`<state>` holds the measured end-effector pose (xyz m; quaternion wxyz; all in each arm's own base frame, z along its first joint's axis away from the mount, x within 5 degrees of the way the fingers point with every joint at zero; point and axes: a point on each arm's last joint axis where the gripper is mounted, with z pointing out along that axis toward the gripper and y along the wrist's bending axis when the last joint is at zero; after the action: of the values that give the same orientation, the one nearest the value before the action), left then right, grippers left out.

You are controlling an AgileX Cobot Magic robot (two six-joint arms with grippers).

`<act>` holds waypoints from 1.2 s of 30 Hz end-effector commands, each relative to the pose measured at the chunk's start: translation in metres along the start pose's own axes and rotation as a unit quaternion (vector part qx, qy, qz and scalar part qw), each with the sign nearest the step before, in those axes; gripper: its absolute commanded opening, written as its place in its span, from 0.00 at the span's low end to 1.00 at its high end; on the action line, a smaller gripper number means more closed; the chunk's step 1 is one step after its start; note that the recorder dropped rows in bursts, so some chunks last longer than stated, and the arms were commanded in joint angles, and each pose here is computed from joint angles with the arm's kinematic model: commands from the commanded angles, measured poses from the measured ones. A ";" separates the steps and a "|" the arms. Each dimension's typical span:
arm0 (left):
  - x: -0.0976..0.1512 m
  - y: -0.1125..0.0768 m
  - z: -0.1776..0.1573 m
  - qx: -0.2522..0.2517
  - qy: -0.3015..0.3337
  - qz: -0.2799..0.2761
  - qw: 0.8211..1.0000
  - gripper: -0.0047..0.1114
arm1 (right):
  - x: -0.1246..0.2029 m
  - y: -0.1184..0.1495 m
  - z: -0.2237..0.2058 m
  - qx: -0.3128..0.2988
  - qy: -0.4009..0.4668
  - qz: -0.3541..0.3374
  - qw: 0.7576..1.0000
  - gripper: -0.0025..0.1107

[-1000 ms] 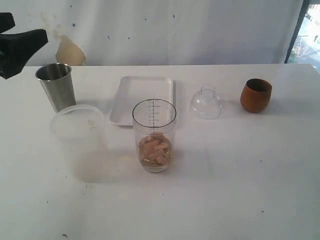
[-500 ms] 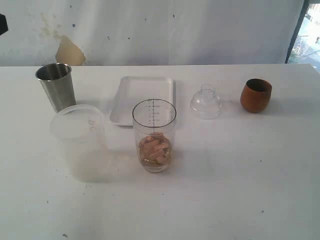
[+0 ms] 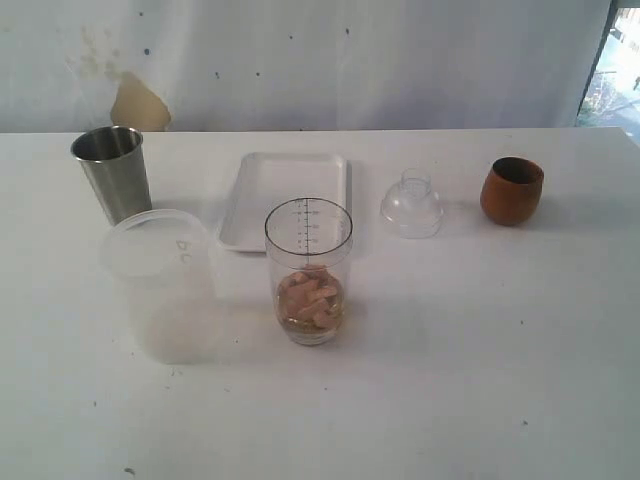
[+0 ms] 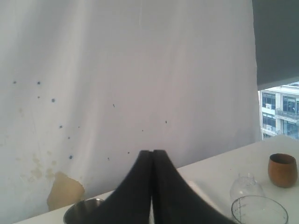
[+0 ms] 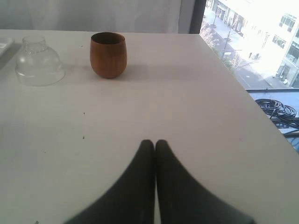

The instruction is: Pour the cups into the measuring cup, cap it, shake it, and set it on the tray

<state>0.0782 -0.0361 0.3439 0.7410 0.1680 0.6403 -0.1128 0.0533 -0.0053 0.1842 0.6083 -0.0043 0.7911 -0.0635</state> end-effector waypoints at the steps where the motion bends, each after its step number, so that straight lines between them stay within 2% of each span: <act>1: 0.011 -0.007 -0.013 -0.003 -0.009 0.001 1.000 0.04 | 0.002 0.000 0.000 0.003 0.000 -0.003 1.000 0.02; 22: 0.011 -0.008 -0.016 -0.004 -0.013 0.004 1.000 0.04 | 0.002 0.000 0.000 0.003 0.000 -0.003 1.000 0.02; 27: 0.017 -0.009 -0.017 -0.006 0.001 0.033 0.999 0.04 | 0.002 0.000 0.000 0.003 0.000 -0.003 1.000 0.02; 32: 0.019 -0.010 -0.022 -0.013 -0.029 0.023 0.999 0.04 | 0.002 0.000 0.000 0.003 0.000 -0.003 1.000 0.02; 36: 0.024 -0.016 -0.025 0.010 -0.085 0.041 0.995 0.04 | 0.002 0.000 0.000 0.003 0.000 -0.003 1.000 0.02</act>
<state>0.0559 -0.0389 0.3182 0.7701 0.1900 0.6016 -0.0948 0.0533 -0.0053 0.1842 0.6083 -0.0043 0.7911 -0.0635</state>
